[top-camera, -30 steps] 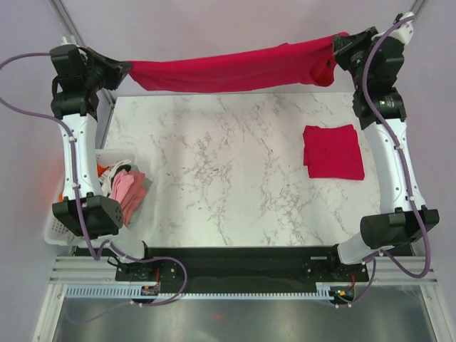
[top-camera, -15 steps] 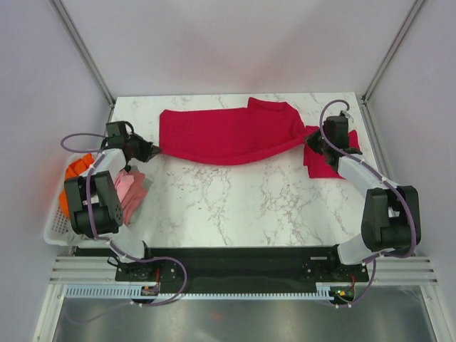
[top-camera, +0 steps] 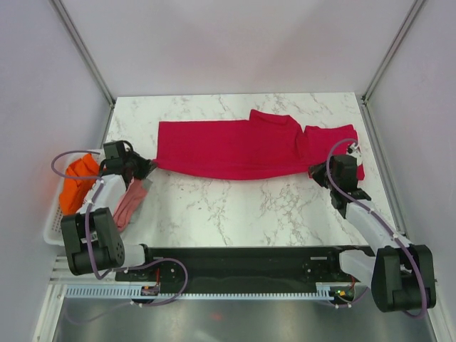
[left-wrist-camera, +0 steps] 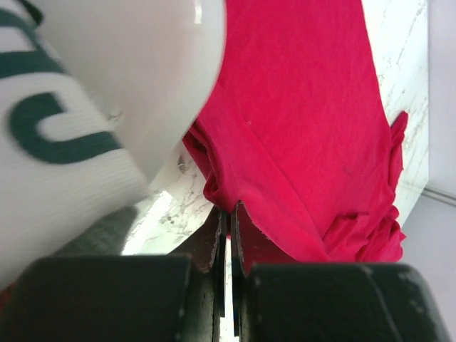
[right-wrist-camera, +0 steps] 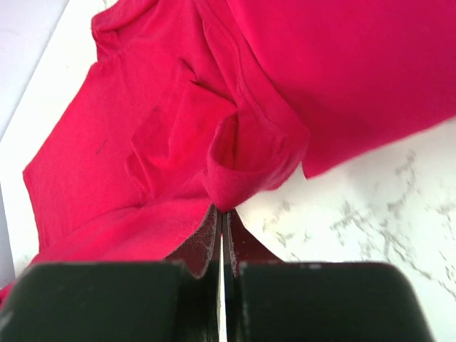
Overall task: Fold and stack the t-shirts
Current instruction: Fold the tshirt
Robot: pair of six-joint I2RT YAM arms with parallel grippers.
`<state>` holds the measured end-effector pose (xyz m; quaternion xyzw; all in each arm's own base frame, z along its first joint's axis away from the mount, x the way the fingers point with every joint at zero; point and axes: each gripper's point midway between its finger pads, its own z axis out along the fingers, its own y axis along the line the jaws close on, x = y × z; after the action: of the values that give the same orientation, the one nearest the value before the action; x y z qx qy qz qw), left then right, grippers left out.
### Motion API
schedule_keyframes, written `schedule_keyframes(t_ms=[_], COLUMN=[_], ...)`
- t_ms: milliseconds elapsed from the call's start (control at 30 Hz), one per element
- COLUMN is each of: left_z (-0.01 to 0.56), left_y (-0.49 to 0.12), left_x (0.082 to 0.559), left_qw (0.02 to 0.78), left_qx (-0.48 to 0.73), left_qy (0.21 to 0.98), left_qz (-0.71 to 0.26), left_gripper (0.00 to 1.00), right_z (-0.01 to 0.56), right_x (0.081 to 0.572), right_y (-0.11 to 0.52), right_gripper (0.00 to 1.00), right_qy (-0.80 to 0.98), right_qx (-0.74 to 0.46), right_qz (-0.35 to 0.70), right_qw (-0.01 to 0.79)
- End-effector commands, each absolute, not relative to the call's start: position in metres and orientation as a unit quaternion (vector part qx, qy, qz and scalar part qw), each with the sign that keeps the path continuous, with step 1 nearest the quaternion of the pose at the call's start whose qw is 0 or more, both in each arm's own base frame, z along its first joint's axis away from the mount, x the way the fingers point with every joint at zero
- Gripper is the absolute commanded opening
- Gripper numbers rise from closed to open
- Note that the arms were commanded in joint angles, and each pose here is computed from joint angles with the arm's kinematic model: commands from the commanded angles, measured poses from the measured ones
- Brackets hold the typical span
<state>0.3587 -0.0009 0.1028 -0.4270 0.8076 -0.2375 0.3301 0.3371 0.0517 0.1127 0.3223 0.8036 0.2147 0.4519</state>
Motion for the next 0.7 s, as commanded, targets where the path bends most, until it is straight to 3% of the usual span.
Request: schedule_keyframes(t_ms=[0, 200, 300, 333, 400, 433, 467, 500, 567, 667], left_z=[0.096, 0.09, 0.091, 0.09, 0.1, 0.102, 0.106, 0.11, 0.124, 0.137], left_y=[0.017, 0.02, 0.018, 0.017, 0.015, 0.015, 0.014, 0.015, 0.017, 0.02], left_x=[0.347, 0.328, 0.319, 0.316, 0.315, 0.314, 0.313, 0.313, 0.313, 0.312], left_qw=[0.343, 0.344, 0.352, 0.353, 0.368, 0.372, 0.378, 0.383, 0.401, 0.41], left_qx=[-0.431, -0.439, -0.435, -0.43, -0.42, -0.416, -0.413, -0.411, -0.403, -0.396], left_qy=[0.812, 0.81, 0.809, 0.811, 0.808, 0.808, 0.806, 0.805, 0.801, 0.803], left_qz=[-0.192, -0.182, -0.183, -0.183, -0.189, -0.19, -0.191, -0.191, -0.188, -0.176], left_gripper=[0.02, 0.02, 0.02, 0.02, 0.13, 0.24, 0.43, 0.51, 0.63, 0.69], right_z=[0.108, 0.098, 0.094, 0.1, 0.108, 0.111, 0.118, 0.12, 0.13, 0.144], right_x=[0.324, 0.299, 0.286, 0.285, 0.285, 0.286, 0.288, 0.29, 0.297, 0.31], right_y=[0.05, 0.043, 0.039, 0.038, 0.035, 0.034, 0.033, 0.03, 0.029, 0.024], right_gripper=[0.0, 0.02, 0.18, 0.28, 0.34, 0.4, 0.41, 0.45, 0.48, 0.56], right_qy=[0.805, 0.805, 0.805, 0.799, 0.794, 0.793, 0.794, 0.794, 0.795, 0.795], right_qx=[0.315, 0.322, 0.328, 0.326, 0.324, 0.324, 0.317, 0.317, 0.311, 0.306], right_qz=[0.21, 0.196, 0.187, 0.19, 0.186, 0.182, 0.178, 0.171, 0.163, 0.146], right_qw=[0.456, 0.457, 0.458, 0.468, 0.48, 0.483, 0.488, 0.489, 0.495, 0.504])
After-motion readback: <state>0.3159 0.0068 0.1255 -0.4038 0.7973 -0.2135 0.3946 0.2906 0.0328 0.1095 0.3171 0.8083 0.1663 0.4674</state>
